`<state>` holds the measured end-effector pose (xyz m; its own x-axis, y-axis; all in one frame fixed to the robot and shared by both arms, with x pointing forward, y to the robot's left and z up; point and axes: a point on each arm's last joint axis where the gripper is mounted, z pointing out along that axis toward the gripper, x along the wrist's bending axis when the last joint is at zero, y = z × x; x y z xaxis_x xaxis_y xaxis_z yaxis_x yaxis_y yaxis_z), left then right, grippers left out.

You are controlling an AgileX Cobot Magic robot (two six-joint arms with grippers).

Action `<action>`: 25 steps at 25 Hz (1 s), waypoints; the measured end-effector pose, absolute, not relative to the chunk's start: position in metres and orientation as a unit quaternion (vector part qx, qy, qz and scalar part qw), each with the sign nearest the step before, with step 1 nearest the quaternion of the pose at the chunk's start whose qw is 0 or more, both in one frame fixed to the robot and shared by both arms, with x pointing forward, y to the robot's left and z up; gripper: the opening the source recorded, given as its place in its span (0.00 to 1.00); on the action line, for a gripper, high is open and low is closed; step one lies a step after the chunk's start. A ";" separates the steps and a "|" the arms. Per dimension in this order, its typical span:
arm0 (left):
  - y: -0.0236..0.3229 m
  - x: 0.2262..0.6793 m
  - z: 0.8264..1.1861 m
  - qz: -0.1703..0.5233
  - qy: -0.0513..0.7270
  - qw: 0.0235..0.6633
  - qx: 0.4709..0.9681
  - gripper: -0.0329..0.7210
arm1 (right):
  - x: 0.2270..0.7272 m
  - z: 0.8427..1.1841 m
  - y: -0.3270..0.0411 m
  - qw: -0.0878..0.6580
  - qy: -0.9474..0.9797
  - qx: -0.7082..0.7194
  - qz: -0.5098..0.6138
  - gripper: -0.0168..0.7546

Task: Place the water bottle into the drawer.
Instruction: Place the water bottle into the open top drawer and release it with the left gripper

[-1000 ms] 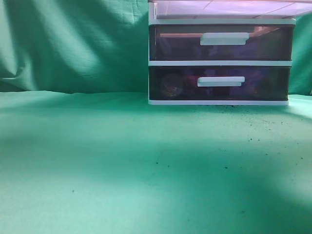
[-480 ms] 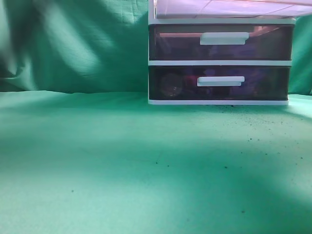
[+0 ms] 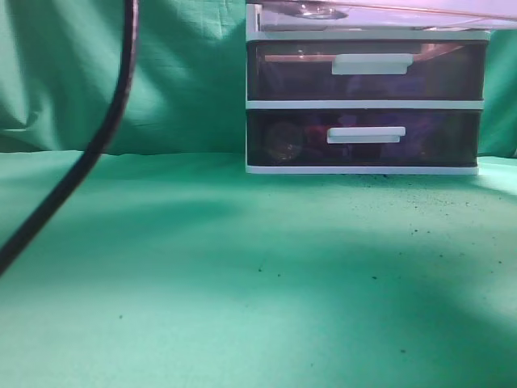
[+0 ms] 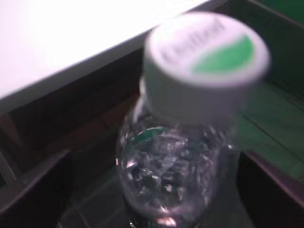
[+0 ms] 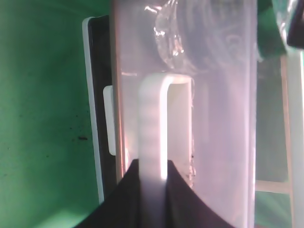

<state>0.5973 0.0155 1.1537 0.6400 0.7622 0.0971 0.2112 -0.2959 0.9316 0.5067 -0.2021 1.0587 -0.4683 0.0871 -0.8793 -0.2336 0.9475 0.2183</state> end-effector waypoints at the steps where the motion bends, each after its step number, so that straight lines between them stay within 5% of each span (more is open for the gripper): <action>1: 0.015 0.597 1.155 0.275 0.324 0.501 0.754 0.87 | 0.507 1.059 -0.202 0.514 0.842 -0.043 0.156 0.12; 15: 0.000 0.592 1.184 0.297 0.293 0.629 0.656 0.84 | 0.507 1.059 -0.202 0.514 0.843 -0.043 0.157 0.12; 25: -0.043 0.598 1.150 0.294 0.262 0.700 0.595 0.79 | 0.507 1.059 -0.202 0.511 0.843 -0.029 0.165 0.12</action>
